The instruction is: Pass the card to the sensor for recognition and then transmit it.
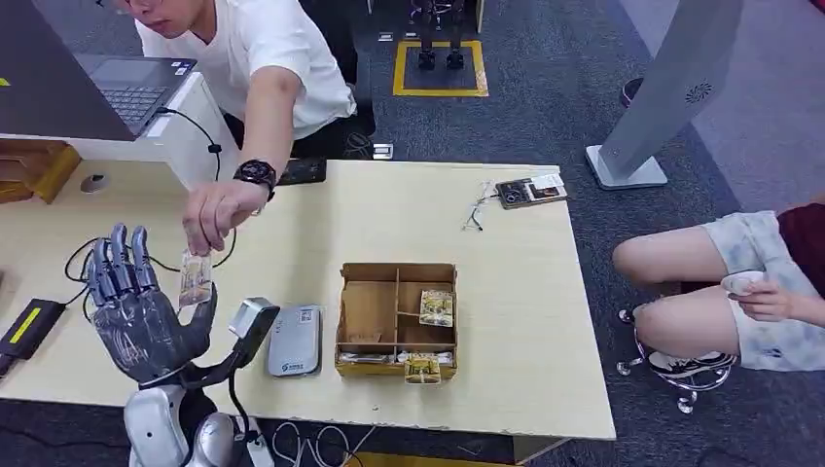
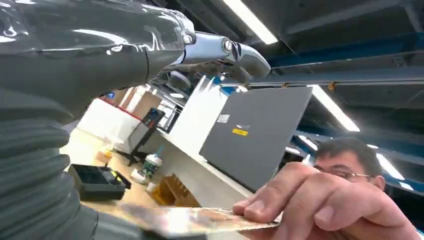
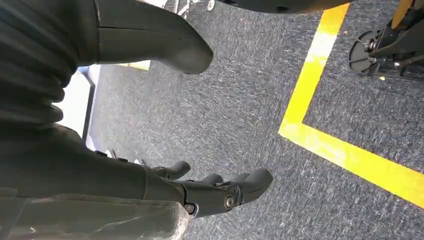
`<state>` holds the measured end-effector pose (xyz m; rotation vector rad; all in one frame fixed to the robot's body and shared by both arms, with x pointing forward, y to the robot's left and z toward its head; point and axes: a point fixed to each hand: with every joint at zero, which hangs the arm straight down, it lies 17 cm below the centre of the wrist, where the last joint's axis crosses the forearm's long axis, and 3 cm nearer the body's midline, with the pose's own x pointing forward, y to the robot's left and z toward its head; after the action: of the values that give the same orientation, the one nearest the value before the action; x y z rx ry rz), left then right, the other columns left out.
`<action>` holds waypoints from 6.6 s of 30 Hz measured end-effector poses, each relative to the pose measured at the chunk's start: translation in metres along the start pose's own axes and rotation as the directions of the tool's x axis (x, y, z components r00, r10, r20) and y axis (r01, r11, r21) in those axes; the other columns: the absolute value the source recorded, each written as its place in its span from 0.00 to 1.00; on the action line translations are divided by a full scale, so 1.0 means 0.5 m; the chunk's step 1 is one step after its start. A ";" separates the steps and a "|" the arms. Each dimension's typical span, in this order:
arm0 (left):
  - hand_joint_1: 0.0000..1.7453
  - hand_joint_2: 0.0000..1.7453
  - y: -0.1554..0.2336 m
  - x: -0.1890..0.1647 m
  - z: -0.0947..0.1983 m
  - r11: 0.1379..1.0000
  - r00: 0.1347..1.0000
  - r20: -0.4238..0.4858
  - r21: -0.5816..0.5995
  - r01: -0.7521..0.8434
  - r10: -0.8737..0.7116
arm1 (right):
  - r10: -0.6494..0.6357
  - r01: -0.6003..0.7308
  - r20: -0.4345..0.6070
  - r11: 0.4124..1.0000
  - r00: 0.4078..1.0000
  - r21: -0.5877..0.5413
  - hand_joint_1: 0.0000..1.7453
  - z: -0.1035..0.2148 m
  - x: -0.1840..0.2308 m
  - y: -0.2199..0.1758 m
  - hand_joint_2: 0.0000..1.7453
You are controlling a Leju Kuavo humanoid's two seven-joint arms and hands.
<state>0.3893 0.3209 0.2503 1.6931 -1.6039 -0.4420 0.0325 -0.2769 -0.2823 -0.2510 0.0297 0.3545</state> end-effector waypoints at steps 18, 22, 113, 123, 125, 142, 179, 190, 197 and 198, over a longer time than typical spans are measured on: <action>1.00 1.00 0.005 0.072 0.006 0.996 0.985 0.147 0.001 -0.090 0.089 | 0.006 -0.006 -0.001 1.000 1.000 -0.003 0.00 0.000 0.000 -0.001 1.00; 1.00 1.00 0.007 0.071 0.011 0.995 0.977 0.188 0.004 -0.099 0.096 | 0.005 -0.005 -0.008 1.000 1.000 -0.007 0.00 0.000 -0.003 -0.002 1.00; 1.00 1.00 -0.323 0.059 0.267 0.516 0.525 -0.550 -0.189 -0.836 0.649 | 0.058 -0.058 0.021 0.998 0.998 -0.031 0.00 -0.001 -0.003 -0.003 1.00; 1.00 1.00 -0.373 0.050 0.289 0.485 0.488 -0.612 -0.188 -0.854 0.622 | 0.060 -0.059 0.024 0.998 0.998 -0.031 0.00 -0.001 -0.002 -0.003 1.00; 1.00 1.00 -0.384 0.047 0.299 0.444 0.431 -0.654 -0.160 -0.882 0.622 | 0.060 -0.059 0.024 0.998 0.998 -0.033 0.00 -0.001 -0.002 -0.004 1.00; 1.00 1.00 -0.424 0.020 0.304 0.232 0.048 -0.788 0.122 -0.965 0.614 | 0.074 -0.073 0.034 0.996 0.997 -0.045 0.00 -0.001 0.001 -0.008 1.00; 1.00 1.00 -0.194 -0.130 0.111 0.935 0.933 -0.175 -0.117 -0.336 0.313 | 0.116 -0.115 0.042 0.993 0.992 -0.032 0.00 0.000 0.005 -0.003 1.00; 1.00 1.00 -0.107 -0.159 0.063 0.942 0.930 -0.152 0.025 -0.335 0.335 | 0.129 -0.127 0.047 0.991 0.991 -0.038 0.00 0.000 0.009 -0.006 1.00; 1.00 1.00 -0.063 -0.117 0.023 0.948 0.947 -0.060 0.057 -0.312 0.315 | 0.143 -0.141 0.052 0.989 0.988 -0.042 0.00 0.000 0.011 -0.007 1.00; 1.00 1.00 -0.058 -0.108 0.017 0.951 0.951 -0.043 0.057 -0.304 0.307 | 0.148 -0.146 0.053 0.988 0.988 -0.042 0.00 0.000 0.012 -0.007 1.00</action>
<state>0.3952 0.3684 0.2110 1.4434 -1.8129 -0.2027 0.0394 -0.2781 -0.2819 -0.2771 -0.0140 0.5089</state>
